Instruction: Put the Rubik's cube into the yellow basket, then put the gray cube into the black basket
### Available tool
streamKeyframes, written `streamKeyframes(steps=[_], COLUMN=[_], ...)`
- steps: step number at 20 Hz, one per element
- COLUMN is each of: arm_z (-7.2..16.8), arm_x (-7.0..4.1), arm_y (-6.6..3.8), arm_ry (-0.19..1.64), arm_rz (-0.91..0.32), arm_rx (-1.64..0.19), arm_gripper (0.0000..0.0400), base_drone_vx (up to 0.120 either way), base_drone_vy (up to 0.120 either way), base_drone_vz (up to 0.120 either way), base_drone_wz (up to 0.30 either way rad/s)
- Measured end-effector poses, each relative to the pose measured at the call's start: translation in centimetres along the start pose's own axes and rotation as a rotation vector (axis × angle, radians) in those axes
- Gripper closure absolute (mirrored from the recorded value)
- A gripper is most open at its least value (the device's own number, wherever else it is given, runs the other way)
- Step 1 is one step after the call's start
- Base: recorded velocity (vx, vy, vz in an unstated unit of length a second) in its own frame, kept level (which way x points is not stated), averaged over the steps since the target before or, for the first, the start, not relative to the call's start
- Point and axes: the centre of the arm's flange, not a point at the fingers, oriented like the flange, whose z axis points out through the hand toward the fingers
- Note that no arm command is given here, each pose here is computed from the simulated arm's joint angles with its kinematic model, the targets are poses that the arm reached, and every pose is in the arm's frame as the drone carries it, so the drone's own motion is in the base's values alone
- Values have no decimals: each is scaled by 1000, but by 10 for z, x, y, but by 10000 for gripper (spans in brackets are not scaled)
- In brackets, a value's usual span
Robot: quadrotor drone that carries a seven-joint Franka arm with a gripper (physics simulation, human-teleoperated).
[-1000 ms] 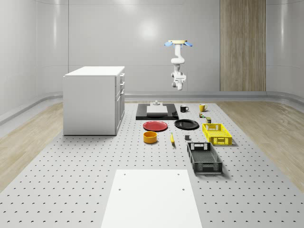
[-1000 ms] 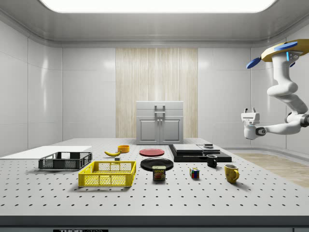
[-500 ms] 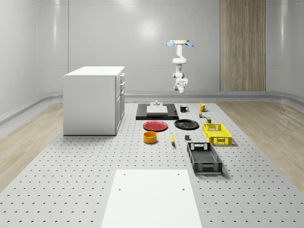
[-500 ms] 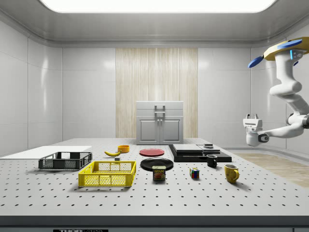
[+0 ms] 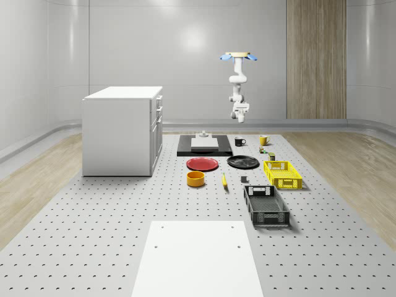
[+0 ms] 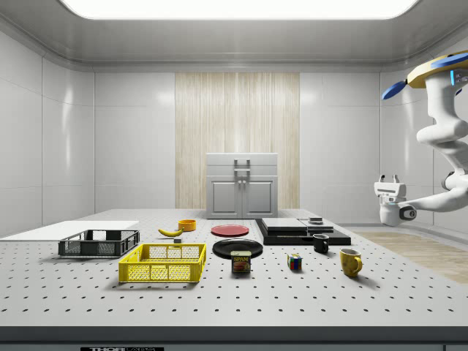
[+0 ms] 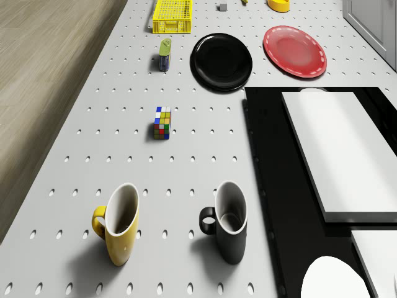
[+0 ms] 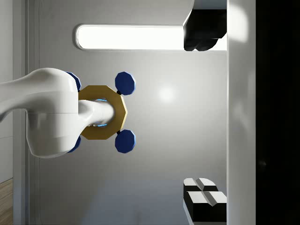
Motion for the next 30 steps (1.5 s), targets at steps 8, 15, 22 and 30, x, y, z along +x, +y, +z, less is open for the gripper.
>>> streamKeyframes(steps=[8, 15, 22, 30], arm_z=[-1, -1, -1, -1], arm_x=[0, -1, -2, -4], arm_y=[0, 1, 0, -1], arm_ry=[5, 10, 18, 40], arm_rz=[0, 0, 0, 0], arm_rx=[4, 6, 6, -8], arm_gripper=[0, 0, 0, 0], base_drone_vx=[0, 29, 120, 120], base_drone_vy=[120, 120, 120, 70], base_drone_vz=[0, 0, 0, 0], base_drone_wz=[0, 0, 0, 0])
